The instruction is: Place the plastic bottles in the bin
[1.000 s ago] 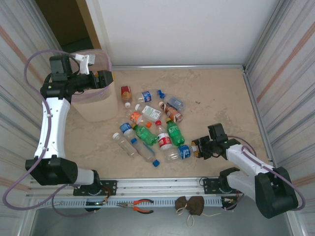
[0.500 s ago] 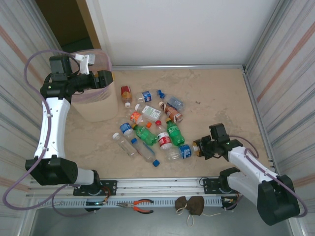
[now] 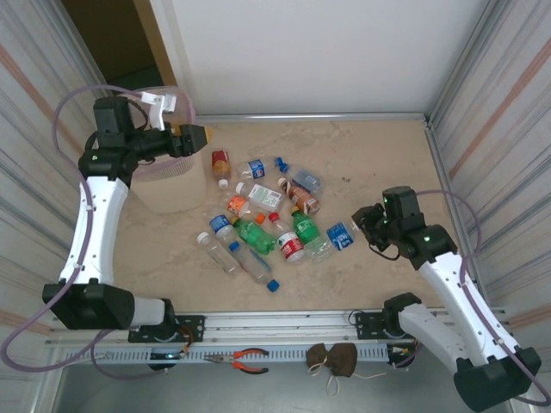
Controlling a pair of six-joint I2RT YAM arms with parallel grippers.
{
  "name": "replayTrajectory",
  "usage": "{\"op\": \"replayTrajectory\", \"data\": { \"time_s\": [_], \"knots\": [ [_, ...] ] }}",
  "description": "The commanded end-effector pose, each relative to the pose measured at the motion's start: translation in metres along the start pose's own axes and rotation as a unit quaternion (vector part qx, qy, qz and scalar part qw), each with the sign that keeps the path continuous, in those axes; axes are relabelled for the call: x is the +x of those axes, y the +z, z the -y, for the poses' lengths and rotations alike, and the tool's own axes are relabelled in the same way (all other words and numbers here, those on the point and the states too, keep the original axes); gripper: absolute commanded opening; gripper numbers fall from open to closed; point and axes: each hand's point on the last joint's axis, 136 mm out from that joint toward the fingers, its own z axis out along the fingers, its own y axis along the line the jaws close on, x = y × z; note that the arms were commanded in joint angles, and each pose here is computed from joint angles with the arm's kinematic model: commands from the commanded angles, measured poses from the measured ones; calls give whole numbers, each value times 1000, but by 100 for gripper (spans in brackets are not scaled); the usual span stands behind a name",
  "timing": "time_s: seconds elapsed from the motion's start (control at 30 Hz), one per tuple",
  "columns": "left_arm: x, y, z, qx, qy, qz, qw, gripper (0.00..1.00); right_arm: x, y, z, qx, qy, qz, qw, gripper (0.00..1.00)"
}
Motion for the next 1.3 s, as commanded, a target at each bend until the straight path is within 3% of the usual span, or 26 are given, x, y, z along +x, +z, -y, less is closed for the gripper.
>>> {"op": "replayTrajectory", "data": {
  "time_s": [0.0,0.3,0.63,1.1,1.27],
  "knots": [
    [-8,-1,33,51,48,21,997,80,-12,-19,-17,-11,-92,33,995,15],
    [36,52,93,142,102,-36,984,81,-29,-51,-83,-107,-167,70,978,10],
    [111,118,163,223,163,-135,952,88,-40,-72,-124,-153,-176,88,968,11],
    [170,160,202,270,199,-217,917,91,-40,-77,-136,-166,-165,78,969,12],
    [186,174,199,249,209,-244,914,91,-39,-77,-137,-168,-164,76,969,13]
  ]
}}
